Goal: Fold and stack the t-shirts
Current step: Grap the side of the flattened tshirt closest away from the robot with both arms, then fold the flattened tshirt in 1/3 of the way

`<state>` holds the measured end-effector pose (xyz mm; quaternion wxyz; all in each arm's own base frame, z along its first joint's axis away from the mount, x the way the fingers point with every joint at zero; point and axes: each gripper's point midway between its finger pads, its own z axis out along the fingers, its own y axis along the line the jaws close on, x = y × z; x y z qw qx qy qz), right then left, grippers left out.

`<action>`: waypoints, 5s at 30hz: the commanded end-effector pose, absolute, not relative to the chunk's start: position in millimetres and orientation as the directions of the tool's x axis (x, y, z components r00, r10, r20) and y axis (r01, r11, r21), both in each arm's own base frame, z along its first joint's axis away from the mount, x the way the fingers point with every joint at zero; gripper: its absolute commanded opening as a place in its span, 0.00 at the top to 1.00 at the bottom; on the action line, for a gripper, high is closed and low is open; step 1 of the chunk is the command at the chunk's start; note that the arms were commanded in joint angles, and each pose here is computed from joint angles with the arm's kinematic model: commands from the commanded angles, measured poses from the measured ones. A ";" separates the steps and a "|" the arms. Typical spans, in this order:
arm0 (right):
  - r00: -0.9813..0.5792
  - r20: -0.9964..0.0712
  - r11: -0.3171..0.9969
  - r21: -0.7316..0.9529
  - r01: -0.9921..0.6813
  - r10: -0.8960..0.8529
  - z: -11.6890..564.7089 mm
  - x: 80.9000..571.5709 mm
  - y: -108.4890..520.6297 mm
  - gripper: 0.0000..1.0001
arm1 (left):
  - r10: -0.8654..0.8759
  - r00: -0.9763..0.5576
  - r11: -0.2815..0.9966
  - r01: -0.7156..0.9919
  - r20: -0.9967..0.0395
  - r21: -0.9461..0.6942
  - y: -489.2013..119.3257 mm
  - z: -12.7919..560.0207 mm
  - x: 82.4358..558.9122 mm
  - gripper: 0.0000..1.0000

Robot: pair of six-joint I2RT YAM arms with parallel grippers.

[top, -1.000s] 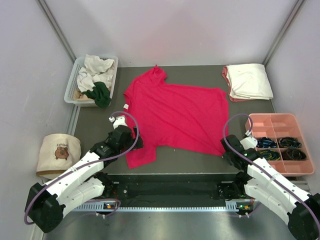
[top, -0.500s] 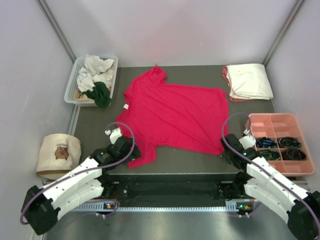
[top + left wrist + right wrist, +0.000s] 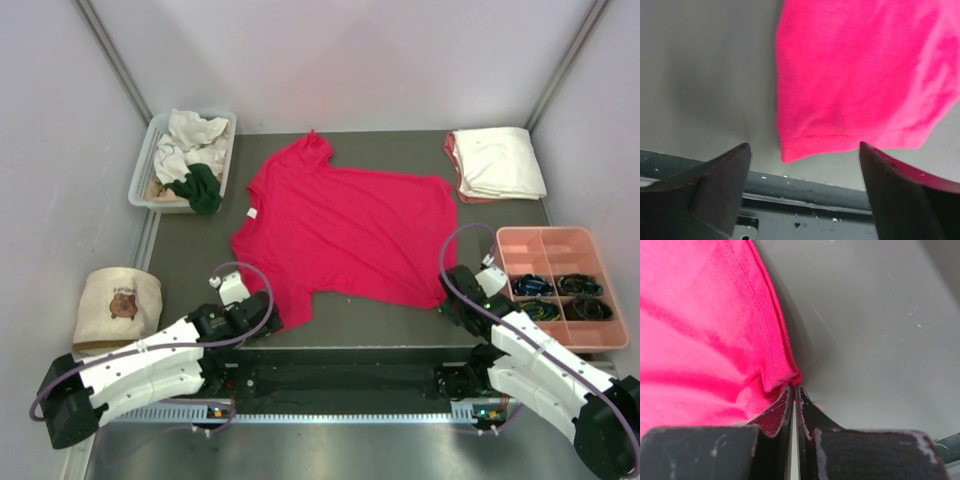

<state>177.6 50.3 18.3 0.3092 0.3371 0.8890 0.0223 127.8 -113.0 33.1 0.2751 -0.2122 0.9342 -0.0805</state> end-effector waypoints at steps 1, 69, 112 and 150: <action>-0.580 -0.540 0.780 0.284 0.557 0.610 25.2 183.8 57.5 1.00 | -0.478 -0.723 0.877 -0.418 -0.499 -0.235 -102.0 22.9 128.0 0.15; -0.377 -0.738 0.761 0.279 0.585 0.560 114.2 237.3 30.9 1.00 | -0.255 -0.275 0.958 -0.199 -0.927 -0.205 -131.8 261.9 341.9 1.00; -0.366 -0.775 0.753 0.205 0.626 0.515 121.3 333.0 16.5 1.00 | -0.194 -0.228 0.964 -0.226 -0.954 -0.142 -136.7 275.5 438.4 1.00; -0.452 -0.719 0.784 0.209 0.584 0.528 112.7 329.8 16.7 1.00 | -0.222 -0.319 0.964 -0.216 -0.921 -0.158 -102.4 269.5 388.2 1.00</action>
